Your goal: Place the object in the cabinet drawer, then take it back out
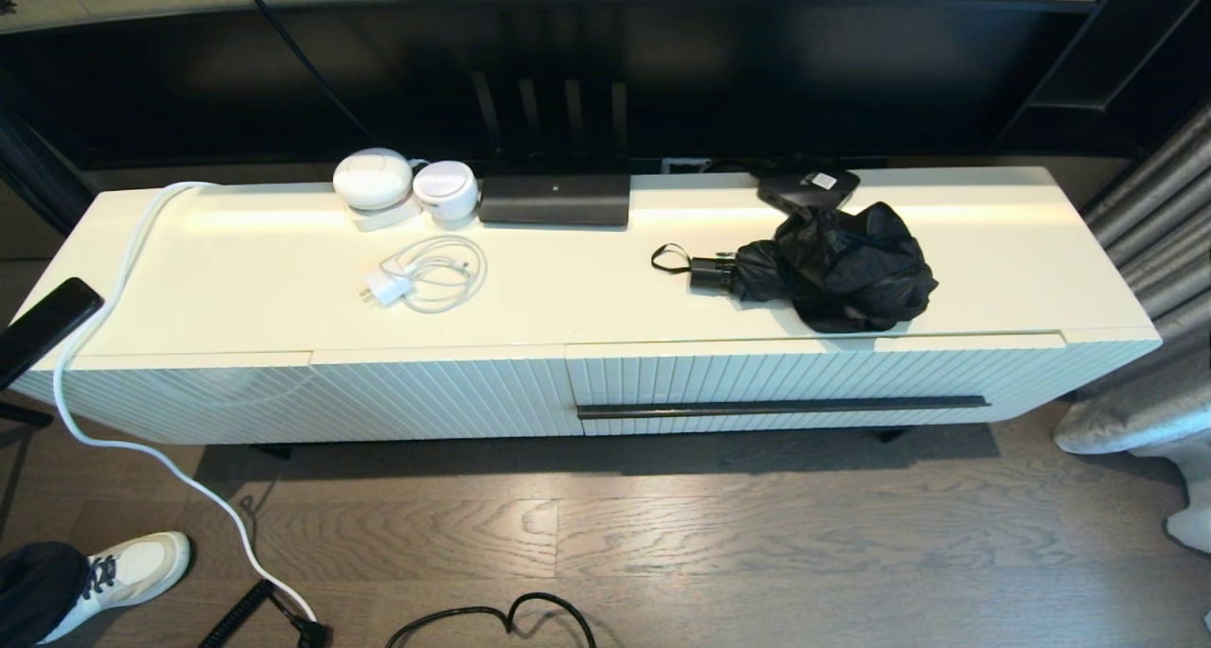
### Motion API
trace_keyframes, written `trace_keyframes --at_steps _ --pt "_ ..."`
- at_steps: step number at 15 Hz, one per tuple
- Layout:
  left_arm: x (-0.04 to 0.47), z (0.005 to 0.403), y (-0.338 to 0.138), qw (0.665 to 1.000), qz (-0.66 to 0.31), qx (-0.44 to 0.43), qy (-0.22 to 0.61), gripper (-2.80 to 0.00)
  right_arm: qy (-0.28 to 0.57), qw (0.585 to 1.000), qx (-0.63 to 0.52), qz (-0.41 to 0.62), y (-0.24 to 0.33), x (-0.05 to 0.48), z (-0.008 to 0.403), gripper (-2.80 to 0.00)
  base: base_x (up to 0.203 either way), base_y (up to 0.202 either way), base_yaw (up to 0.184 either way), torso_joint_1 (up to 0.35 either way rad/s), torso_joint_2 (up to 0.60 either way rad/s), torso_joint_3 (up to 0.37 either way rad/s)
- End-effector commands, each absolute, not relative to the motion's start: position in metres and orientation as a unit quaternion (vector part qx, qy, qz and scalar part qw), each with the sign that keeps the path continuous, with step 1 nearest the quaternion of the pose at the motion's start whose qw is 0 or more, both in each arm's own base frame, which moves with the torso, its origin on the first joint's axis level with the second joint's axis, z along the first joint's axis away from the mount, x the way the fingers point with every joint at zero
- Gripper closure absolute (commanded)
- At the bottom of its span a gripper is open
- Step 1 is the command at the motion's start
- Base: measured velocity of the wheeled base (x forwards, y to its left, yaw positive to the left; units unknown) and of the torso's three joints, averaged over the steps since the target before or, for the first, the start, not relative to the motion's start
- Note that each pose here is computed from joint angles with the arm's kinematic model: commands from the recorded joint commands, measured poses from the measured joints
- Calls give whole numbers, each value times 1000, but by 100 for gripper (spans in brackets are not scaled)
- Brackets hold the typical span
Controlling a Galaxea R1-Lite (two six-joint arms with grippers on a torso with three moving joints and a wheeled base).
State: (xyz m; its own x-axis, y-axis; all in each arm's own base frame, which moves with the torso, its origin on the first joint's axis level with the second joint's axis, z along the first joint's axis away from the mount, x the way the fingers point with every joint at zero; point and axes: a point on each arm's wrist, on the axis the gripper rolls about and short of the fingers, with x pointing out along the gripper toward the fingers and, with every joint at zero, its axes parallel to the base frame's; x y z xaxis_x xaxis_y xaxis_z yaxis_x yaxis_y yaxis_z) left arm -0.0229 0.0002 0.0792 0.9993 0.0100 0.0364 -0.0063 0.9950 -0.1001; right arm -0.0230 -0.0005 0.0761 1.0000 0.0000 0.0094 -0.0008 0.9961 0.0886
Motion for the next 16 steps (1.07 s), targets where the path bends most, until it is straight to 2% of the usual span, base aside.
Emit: trace_keyframes --at_steps 1,16 --pt "-23 79 0 999 4 -51 -19 0 -5 999 45 0 -1 -23 76 0 0 0 0 0 0 0" --pt "-23 79 0 999 5 -51 -19 0 -4 999 44 0 -1 -23 76 0 0 0 0 0 0 0"
